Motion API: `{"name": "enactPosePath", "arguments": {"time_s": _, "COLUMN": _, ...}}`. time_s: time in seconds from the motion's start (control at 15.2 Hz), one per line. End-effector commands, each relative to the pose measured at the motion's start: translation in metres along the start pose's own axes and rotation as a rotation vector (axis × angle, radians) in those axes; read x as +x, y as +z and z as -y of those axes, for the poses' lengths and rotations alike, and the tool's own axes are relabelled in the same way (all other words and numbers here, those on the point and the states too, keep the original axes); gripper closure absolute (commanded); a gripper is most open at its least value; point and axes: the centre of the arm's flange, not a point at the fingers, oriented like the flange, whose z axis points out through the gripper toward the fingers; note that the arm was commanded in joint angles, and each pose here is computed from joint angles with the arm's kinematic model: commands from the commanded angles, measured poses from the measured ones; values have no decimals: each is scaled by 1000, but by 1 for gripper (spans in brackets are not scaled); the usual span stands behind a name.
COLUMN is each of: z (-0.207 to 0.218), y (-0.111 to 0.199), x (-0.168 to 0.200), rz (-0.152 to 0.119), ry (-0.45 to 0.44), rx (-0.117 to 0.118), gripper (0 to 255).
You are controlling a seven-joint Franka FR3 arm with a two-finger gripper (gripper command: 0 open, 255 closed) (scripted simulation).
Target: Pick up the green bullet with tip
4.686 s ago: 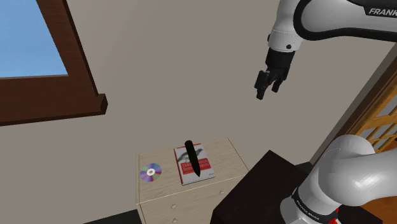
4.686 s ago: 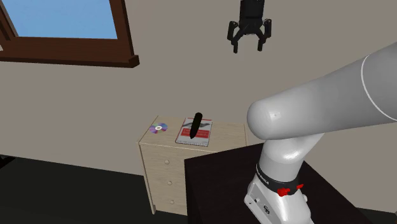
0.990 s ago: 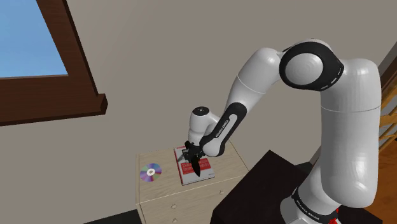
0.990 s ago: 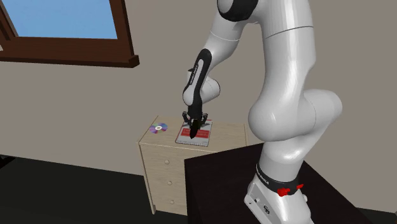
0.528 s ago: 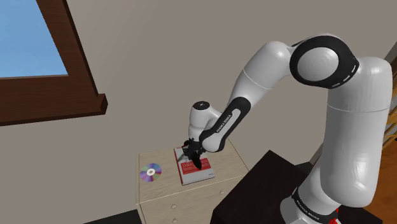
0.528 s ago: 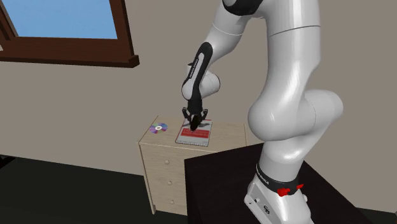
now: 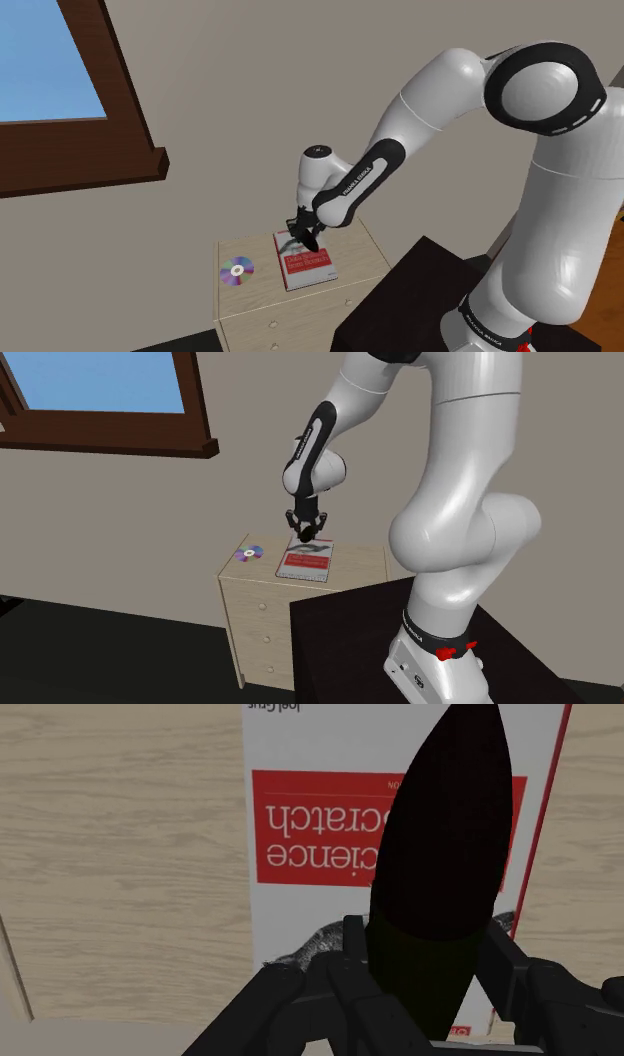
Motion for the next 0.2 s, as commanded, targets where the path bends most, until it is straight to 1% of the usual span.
{"name": "enactPosePath", "arguments": {"time_s": 0.0, "z": 1, "y": -10, "x": 1, "rz": 0, "ry": 0, "rx": 0, "gripper": 255}}
{"name": "enactPosePath", "arguments": {"time_s": 0.13, "z": 1, "y": -11, "x": 1, "rz": 0, "ry": 0, "rx": 0, "gripper": 255}}
